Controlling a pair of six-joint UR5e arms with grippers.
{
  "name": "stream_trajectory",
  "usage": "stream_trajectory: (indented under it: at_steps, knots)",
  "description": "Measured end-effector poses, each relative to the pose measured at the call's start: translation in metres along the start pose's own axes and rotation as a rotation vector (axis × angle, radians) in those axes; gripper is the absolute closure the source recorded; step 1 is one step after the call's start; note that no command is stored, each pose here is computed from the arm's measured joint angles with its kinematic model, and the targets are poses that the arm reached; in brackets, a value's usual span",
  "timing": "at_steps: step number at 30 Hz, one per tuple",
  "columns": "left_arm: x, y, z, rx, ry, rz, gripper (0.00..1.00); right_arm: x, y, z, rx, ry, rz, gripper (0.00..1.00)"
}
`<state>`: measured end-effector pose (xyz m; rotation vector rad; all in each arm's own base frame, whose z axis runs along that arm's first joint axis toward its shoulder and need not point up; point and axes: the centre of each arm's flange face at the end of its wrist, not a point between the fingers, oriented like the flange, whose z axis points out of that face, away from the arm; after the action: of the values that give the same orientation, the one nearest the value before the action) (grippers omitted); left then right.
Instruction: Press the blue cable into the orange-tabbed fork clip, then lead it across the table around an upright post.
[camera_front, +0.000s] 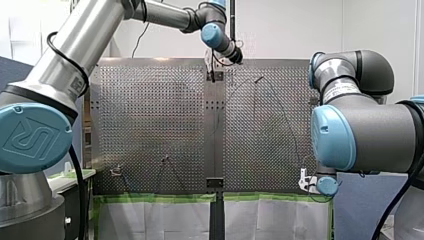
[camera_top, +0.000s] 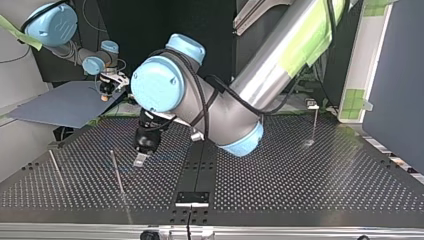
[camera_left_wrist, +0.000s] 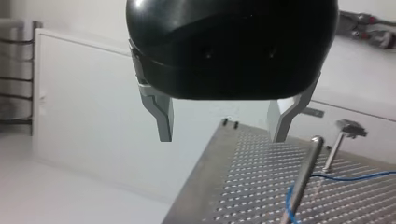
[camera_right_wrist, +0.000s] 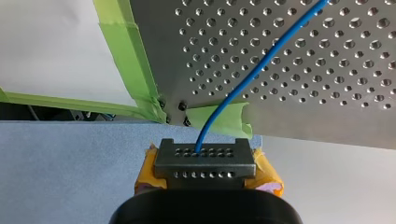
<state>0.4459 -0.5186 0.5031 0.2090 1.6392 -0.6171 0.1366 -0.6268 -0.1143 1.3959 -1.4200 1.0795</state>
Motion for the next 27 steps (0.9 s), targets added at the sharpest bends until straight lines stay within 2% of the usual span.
stream_trajectory:
  at_steps: [5, 9, 14, 19, 23, 27]
  knots:
    - [0.011, -0.005, 0.009, 0.027, 0.026, 0.053, 0.01, -0.001, 0.001, 0.000, -0.001, -0.003, 0.000, 1.00]
    - [0.015, -0.008, 0.010, 0.041, 0.033, 0.092, 0.01, -0.001, 0.001, 0.000, -0.002, -0.003, -0.001, 1.00]
    - [0.017, -0.013, 0.010, 0.078, 0.044, 0.139, 0.01, -0.001, 0.001, 0.001, -0.002, -0.002, 0.000, 1.00]
    - [0.028, -0.014, 0.014, 0.102, 0.066, 0.132, 0.01, -0.001, 0.001, 0.001, -0.002, -0.002, 0.002, 1.00]
    - [0.045, -0.011, 0.022, 0.093, 0.092, 0.135, 0.01, -0.002, 0.001, 0.001, -0.001, -0.005, 0.003, 1.00]
    - [0.048, -0.010, 0.024, 0.082, 0.087, 0.137, 0.01, -0.002, 0.001, 0.001, -0.001, -0.004, 0.006, 1.00]
